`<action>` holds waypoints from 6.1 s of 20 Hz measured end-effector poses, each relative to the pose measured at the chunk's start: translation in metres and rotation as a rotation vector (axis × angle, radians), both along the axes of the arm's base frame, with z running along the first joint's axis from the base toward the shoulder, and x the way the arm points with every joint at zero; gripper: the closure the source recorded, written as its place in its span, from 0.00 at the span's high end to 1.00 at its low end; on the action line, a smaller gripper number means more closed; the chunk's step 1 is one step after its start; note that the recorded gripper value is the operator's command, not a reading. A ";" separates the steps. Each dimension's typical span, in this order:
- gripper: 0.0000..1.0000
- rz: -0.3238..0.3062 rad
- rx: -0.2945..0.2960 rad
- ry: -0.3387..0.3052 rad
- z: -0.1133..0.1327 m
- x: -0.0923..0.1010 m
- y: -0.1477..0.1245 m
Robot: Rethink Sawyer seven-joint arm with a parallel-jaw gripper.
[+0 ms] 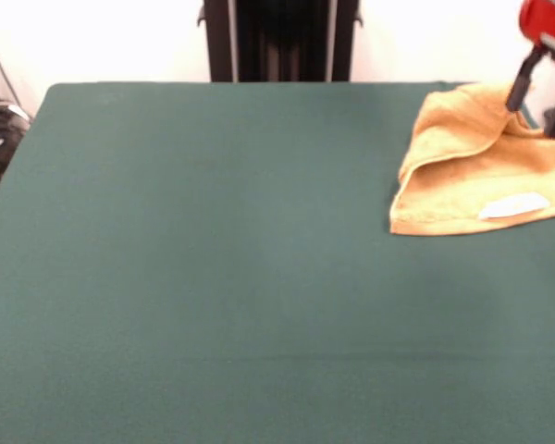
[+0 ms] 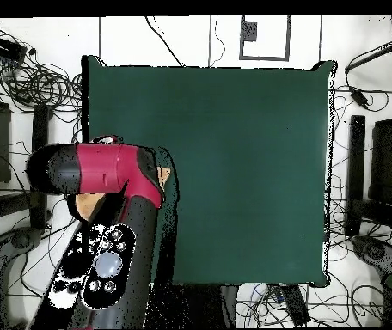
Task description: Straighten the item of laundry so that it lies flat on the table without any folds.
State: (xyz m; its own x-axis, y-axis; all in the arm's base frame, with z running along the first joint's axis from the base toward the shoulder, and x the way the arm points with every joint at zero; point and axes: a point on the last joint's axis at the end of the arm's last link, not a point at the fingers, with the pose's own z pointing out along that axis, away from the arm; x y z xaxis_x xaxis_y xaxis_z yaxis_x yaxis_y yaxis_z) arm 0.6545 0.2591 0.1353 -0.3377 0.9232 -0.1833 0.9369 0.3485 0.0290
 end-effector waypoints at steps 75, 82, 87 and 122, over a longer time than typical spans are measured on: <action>1.00 0.096 0.050 0.161 -0.075 -0.107 -0.023; 1.00 0.136 0.020 0.177 -0.106 -0.121 -0.033; 1.00 0.157 0.015 0.190 -0.130 -0.133 -0.026; 1.00 0.145 0.050 0.157 -0.080 -0.144 -0.002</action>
